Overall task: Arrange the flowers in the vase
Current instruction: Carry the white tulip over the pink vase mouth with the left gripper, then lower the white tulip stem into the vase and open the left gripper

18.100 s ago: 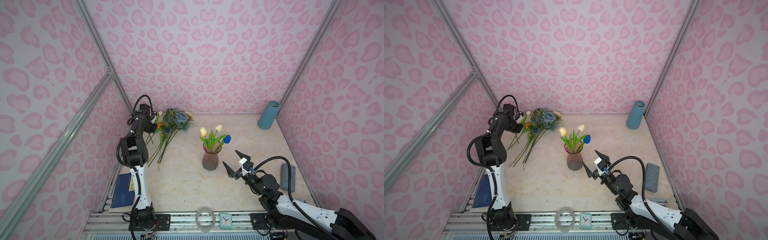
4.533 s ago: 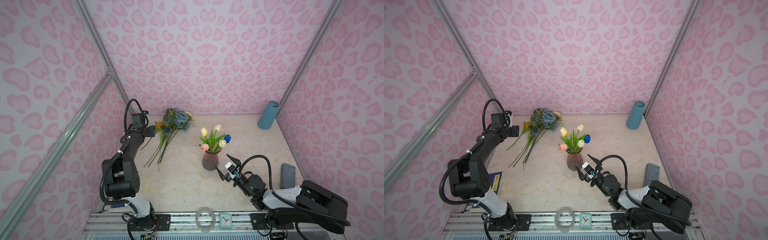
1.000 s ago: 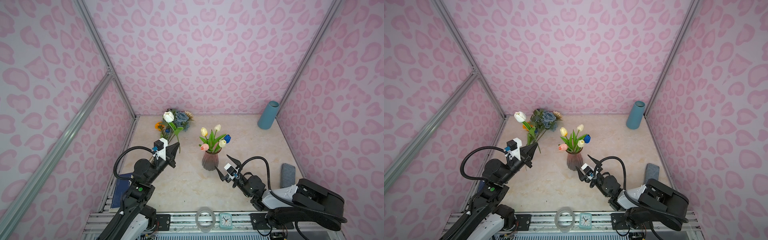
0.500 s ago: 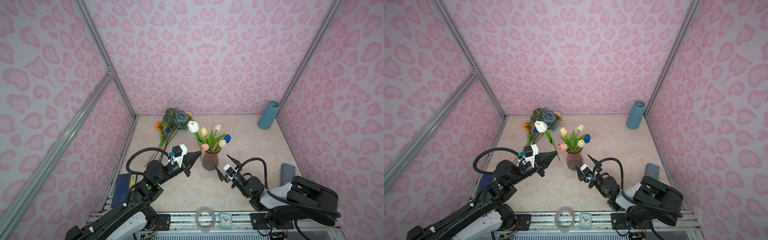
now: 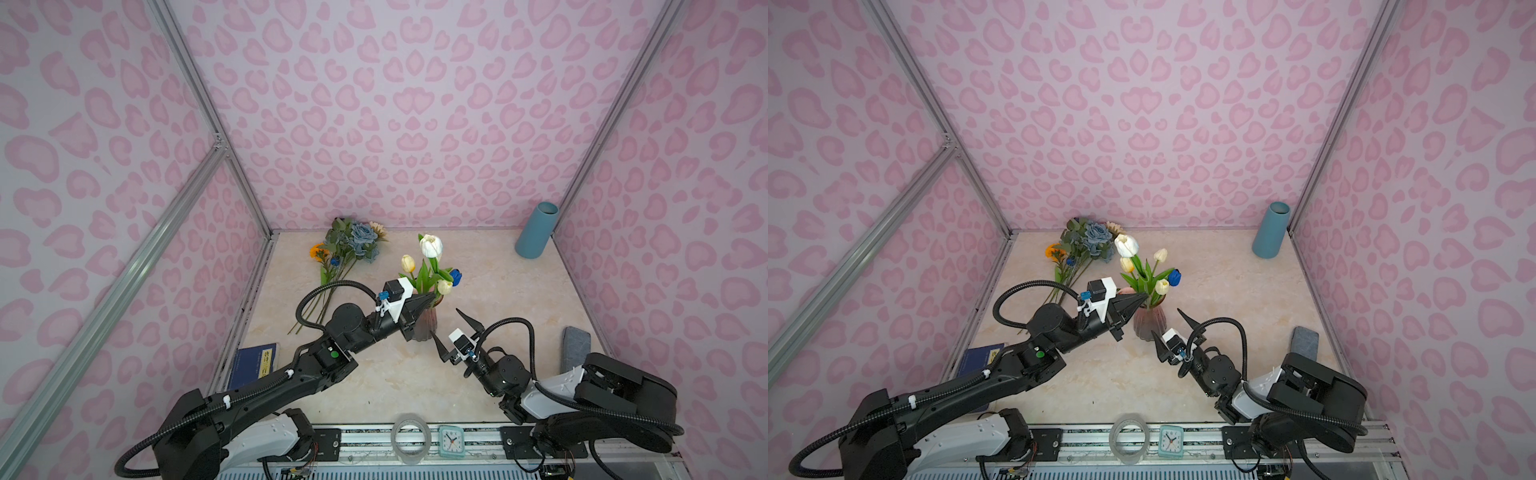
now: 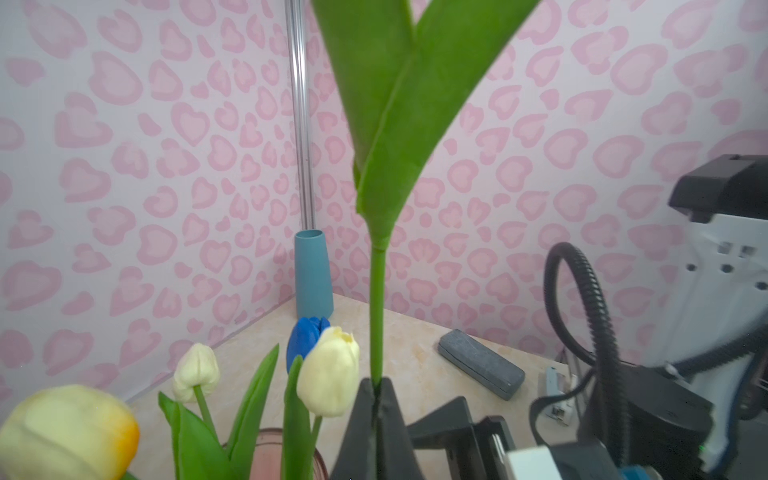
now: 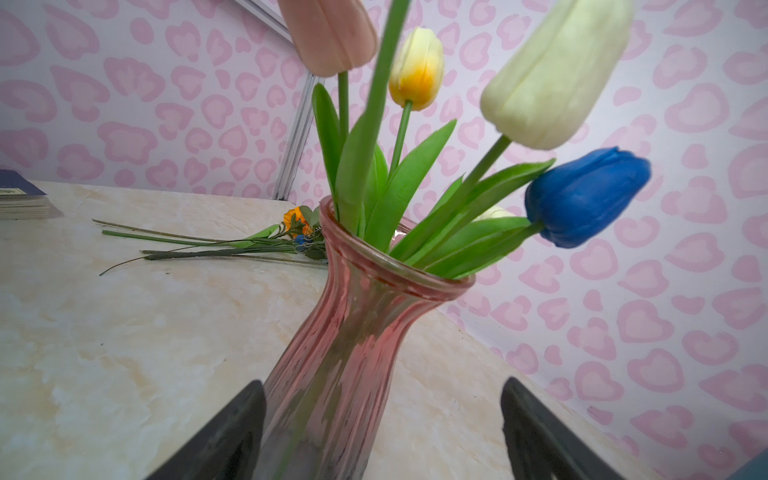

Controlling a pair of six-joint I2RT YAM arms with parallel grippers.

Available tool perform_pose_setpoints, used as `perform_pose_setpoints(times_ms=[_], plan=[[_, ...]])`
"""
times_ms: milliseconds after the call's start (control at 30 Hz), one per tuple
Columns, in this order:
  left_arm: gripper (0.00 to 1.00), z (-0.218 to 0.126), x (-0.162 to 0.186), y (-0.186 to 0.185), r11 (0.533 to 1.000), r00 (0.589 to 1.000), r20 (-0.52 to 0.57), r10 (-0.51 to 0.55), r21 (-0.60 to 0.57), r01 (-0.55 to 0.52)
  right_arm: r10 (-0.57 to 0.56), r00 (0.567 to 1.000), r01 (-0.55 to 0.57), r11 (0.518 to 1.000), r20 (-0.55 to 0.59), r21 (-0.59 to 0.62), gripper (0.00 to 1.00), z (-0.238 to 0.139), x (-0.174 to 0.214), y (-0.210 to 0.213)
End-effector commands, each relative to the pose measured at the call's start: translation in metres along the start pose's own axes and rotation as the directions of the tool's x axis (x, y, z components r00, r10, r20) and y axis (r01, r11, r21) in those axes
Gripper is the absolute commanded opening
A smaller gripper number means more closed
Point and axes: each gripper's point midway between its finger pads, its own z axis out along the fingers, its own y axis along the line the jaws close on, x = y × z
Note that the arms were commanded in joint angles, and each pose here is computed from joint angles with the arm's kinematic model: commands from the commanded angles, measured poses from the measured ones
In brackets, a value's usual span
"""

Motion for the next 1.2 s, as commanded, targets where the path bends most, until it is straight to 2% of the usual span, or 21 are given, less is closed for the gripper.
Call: perform_pose_setpoints(times_ms=[0, 233, 600, 867, 1000, 1167], plan=[[0.04, 0.005, -0.015, 0.025, 0.993, 0.998, 0.043, 0.054, -0.106, -0.049, 0.0, 1.0, -0.001, 1.0, 0.022, 0.028, 0.88, -0.002, -0.006, -0.006], [0.03, 0.008, 0.006, 0.044, 0.982, 0.999, -0.02, 0.046, -0.182, -0.049, -0.004, 1.0, 0.003, 0.999, 0.022, 0.036, 0.88, -0.004, -0.006, -0.008], [0.03, 0.023, 0.025, 0.042, 0.988, 0.992, -0.118, 0.042, -0.14, -0.058, -0.017, 1.0, 0.017, 1.0, 0.008, 0.02, 0.88, -0.002, -0.004, -0.004], [0.03, 0.032, 0.028, 0.044, 0.989, 0.991, -0.126, 0.052, -0.133, -0.069, -0.025, 1.0, 0.025, 1.0, 0.0, 0.018, 0.88, -0.001, -0.002, -0.004], [0.09, 0.033, 0.028, 0.04, 0.99, 0.99, -0.128, 0.065, -0.113, -0.08, -0.029, 1.0, 0.029, 0.999, -0.004, 0.021, 0.88, -0.001, -0.001, -0.004], [0.25, 0.03, 0.036, 0.043, 0.989, 0.987, -0.149, 0.051, -0.128, -0.07, -0.032, 0.999, 0.032, 0.999, -0.009, 0.018, 0.88, 0.0, 0.0, -0.003]])
